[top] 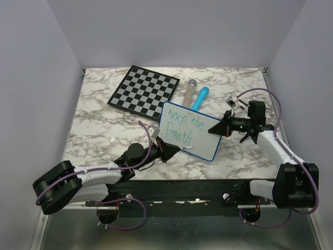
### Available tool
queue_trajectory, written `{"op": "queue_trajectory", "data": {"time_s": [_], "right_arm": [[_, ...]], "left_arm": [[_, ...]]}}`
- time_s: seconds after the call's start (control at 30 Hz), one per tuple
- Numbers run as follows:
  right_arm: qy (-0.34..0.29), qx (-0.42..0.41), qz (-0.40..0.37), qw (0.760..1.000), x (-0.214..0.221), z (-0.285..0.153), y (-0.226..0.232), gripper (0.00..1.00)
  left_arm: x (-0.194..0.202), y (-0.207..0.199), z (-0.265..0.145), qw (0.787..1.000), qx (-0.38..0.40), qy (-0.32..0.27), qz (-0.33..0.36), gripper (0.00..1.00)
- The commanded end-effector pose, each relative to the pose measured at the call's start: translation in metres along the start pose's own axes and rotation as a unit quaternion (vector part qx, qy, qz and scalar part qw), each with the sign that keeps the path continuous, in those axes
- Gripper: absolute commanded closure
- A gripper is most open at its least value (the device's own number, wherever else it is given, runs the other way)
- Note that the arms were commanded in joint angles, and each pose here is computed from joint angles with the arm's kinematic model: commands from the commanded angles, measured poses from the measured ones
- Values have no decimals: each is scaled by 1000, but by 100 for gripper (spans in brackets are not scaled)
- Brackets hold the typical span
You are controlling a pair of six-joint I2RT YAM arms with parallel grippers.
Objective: Write a sentence on the whiteboard
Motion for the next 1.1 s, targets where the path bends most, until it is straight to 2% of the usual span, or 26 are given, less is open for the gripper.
{"op": "queue_trajectory", "data": {"time_s": [0.0, 0.23, 1.07], "right_arm": [[-16, -47, -10, 999, -8, 3, 7, 99], [-15, -49, -11, 999, -8, 3, 8, 99], [-8, -58, -11, 998, -6, 7, 9, 99]], "left_arm": [[-1, -1, 10, 999, -16, -29, 19, 100], [-1, -3, 19, 998, -29, -42, 25, 100], [-21, -14, 12, 994, -24, -99, 24, 100]]}}
Point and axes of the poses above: each gripper's point midway between its finger pads, its own z axis out along the fingers, its own y axis along the line the jaws close on, x = y × z, the point moved 9 cm from there along -z, back along the fingers, and after that the axes turned 2 degrees about z, right-handed, at the moved point
